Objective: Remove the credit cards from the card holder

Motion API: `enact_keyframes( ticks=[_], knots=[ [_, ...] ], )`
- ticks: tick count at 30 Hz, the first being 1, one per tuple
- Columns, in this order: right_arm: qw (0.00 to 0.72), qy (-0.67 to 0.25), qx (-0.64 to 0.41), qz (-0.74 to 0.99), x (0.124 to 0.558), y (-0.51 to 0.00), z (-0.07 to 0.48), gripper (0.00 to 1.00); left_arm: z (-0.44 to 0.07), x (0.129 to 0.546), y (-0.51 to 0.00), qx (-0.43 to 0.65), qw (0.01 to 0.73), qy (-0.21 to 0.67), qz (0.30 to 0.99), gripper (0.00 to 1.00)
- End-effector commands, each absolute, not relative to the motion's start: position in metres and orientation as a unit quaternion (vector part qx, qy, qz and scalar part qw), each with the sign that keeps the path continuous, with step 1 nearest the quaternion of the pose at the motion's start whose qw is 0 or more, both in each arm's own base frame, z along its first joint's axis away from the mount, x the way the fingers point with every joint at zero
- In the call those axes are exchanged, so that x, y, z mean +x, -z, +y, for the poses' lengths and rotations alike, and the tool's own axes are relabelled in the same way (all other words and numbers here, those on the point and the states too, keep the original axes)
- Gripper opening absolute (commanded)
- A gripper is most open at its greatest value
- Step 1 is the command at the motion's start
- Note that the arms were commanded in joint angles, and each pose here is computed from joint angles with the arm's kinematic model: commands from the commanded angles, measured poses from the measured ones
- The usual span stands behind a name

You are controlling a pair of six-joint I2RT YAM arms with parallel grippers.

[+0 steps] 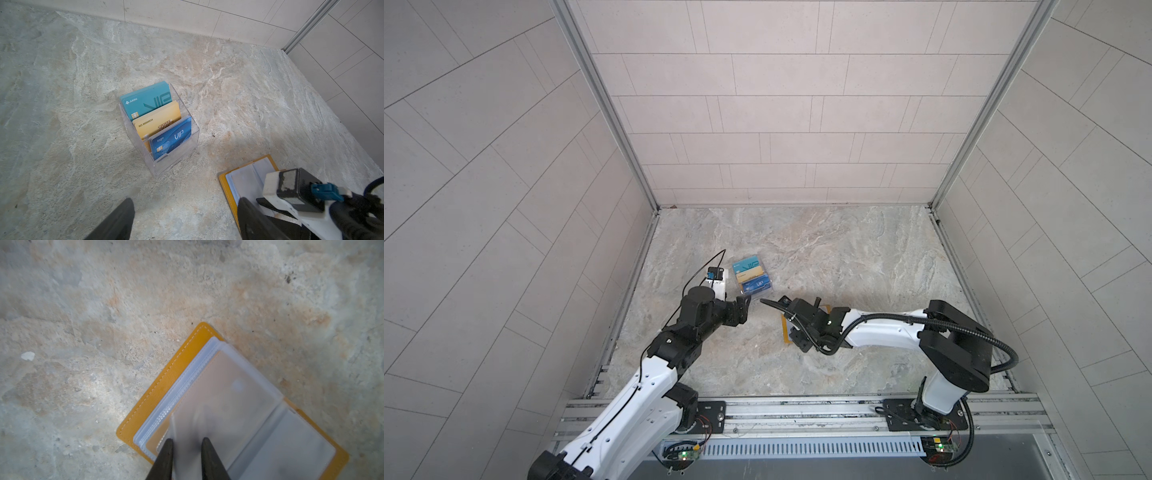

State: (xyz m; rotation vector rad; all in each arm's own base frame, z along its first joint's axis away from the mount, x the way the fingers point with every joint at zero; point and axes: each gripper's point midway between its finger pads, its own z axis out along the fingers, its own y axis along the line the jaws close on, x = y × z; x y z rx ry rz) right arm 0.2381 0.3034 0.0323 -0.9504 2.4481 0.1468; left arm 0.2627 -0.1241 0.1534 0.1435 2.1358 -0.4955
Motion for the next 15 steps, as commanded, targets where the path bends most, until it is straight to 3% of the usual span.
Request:
enact_keyframes(
  ticks=[1, 15],
  knots=[
    [0.251, -0.026, -0.345, 0.904, 0.236, -0.031, 0.288, 0.22, -0.128, 0.264, -0.159, 0.068, 0.457, 0.205, 0.863, 0.82],
    [0.290, -0.034, -0.318, 0.902, 0.241, -0.058, 0.281, 0.11, -0.137, 0.262, -0.162, 0.080, 0.448, 0.226, 0.861, 0.81]
  ],
)
